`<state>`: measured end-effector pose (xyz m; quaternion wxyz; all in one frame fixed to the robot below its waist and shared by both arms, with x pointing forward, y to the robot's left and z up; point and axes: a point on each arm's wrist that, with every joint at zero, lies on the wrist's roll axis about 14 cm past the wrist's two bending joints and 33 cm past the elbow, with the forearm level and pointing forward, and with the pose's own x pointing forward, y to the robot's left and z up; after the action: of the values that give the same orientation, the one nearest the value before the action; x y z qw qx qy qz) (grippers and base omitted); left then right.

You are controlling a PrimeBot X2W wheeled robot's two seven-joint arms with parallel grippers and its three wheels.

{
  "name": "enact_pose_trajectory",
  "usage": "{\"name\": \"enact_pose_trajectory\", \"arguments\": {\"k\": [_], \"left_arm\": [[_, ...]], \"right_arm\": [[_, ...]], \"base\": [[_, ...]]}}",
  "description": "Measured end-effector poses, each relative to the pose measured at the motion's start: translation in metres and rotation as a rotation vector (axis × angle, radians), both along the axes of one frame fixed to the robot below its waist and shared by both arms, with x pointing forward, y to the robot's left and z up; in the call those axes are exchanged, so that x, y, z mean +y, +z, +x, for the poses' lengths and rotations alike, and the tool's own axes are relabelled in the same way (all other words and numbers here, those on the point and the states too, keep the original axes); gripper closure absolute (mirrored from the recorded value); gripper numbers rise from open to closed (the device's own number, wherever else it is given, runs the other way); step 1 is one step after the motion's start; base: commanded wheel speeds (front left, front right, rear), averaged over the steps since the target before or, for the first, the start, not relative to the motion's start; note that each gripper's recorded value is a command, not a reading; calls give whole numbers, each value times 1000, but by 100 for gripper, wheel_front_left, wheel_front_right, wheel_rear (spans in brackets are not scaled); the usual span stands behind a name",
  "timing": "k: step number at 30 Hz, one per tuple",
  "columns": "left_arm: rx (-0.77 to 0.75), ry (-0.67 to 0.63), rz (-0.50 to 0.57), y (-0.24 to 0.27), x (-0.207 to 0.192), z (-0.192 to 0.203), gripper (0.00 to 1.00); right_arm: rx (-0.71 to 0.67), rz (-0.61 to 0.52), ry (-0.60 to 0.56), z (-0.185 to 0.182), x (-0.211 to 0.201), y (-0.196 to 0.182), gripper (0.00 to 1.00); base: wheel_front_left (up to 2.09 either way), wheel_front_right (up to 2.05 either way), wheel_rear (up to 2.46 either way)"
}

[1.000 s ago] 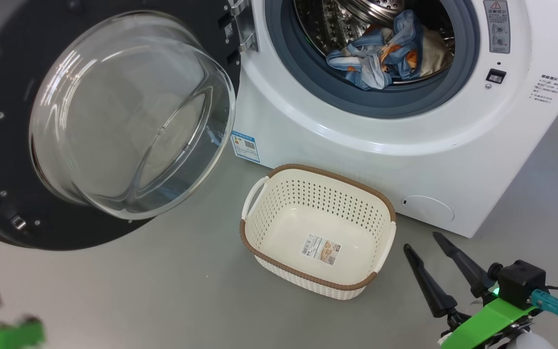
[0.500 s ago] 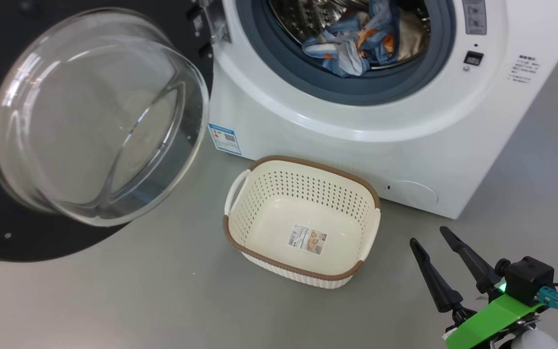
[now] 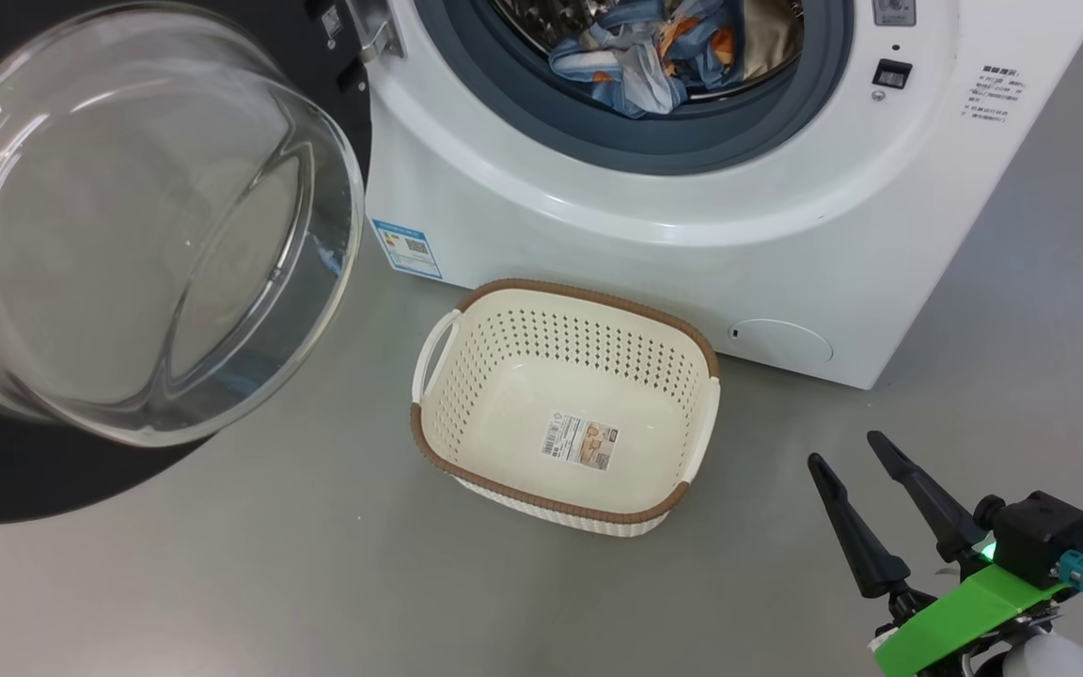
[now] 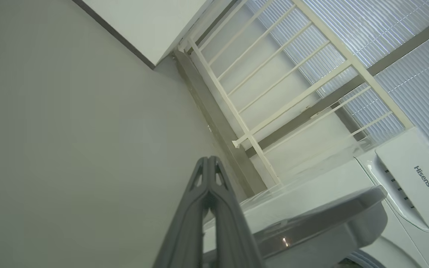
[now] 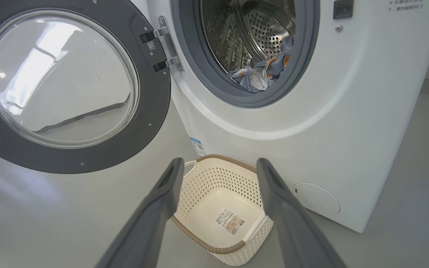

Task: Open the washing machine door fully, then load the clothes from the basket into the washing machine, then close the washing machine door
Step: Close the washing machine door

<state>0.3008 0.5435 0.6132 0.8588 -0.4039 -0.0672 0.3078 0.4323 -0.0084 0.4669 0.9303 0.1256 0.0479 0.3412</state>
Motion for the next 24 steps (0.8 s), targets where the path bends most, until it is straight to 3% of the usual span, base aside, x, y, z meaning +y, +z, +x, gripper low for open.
{"name": "enact_pose_trajectory", "arguments": {"k": [12,24], "left_arm": [[129,-166,-217,-31,-21,3,100],[241,-407,-249,-37,-58,4,100]], "right_arm": [[-2,0,10,1,3,0,0],[-9,1,12,1,4,3,0]], "base": [[0,0,0],[0,0,0]]}}
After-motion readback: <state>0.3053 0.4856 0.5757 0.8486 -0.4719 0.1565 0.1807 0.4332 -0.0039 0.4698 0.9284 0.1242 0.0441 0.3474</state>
